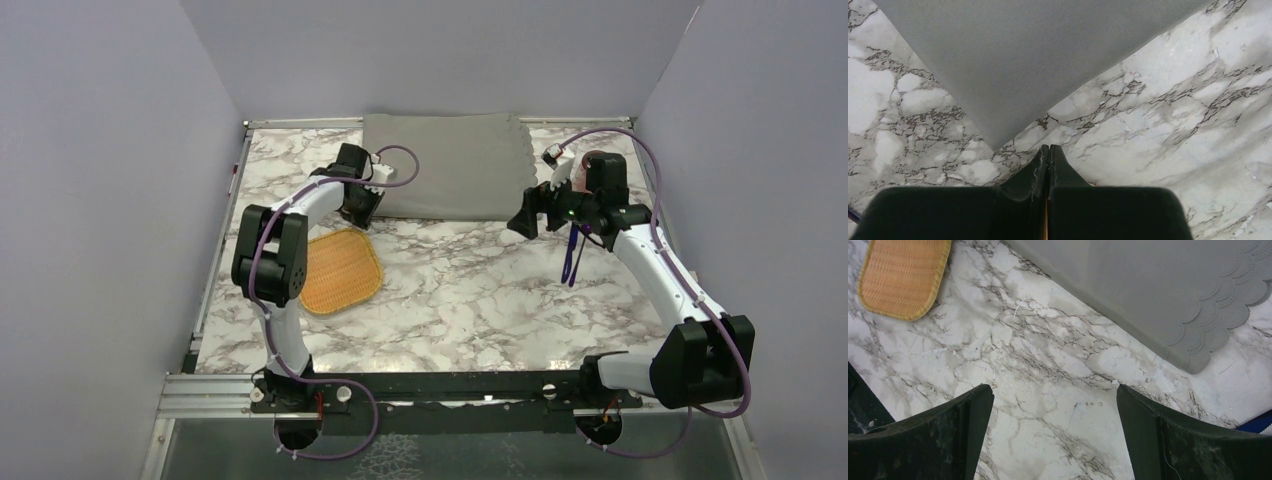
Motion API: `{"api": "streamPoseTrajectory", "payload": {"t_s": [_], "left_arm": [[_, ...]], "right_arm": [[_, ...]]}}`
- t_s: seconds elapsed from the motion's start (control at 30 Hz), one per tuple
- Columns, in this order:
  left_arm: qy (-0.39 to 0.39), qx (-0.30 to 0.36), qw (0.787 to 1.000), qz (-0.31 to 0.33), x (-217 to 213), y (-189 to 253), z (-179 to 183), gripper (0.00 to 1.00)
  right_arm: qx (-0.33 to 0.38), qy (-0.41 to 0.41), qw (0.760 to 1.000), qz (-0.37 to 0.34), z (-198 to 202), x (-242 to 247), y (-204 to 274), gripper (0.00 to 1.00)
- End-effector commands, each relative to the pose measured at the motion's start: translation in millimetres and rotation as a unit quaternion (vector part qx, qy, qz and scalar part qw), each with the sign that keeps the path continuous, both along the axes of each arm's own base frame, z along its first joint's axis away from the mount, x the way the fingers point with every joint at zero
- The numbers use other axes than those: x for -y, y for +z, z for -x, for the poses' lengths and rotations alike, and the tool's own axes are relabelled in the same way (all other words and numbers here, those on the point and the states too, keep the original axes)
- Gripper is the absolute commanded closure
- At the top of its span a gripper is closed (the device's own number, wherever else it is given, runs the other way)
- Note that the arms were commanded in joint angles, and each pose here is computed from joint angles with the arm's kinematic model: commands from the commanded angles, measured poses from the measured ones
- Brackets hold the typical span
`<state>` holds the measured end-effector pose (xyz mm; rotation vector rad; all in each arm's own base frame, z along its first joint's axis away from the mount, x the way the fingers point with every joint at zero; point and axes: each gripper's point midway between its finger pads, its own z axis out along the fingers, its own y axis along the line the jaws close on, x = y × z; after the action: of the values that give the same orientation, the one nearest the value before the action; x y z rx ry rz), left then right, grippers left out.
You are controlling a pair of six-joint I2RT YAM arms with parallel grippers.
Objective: Set the dinner table for one person
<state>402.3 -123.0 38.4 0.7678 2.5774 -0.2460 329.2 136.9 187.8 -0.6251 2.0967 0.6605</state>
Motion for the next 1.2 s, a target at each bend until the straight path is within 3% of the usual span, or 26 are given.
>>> {"api": "streamPoseTrajectory", "payload": {"t_s": [0.0,0.4,0.9,1.17], "left_arm": [[-0.016,0.009,1.0,0.02,16,5,-4,1.0],[-0.03,-0.017,0.999,-0.024,3,-8,32,1.0],[-0.048,-0.033,0.995,-0.085,-24,7,59,1.0],[-0.054,-0.065,0.995,-0.049,-11,7,77,1.0]], "right_arm": [[0.015,-0.001,1.0,0.006,-5,1,5,0.02],[0.018,-0.001,1.0,0.006,-5,1,7,0.02],[0.02,0.001,1.0,0.005,-4,1,8,0.02],[0.022,0.002,1.0,0.002,-3,0,11,0.02]]}}
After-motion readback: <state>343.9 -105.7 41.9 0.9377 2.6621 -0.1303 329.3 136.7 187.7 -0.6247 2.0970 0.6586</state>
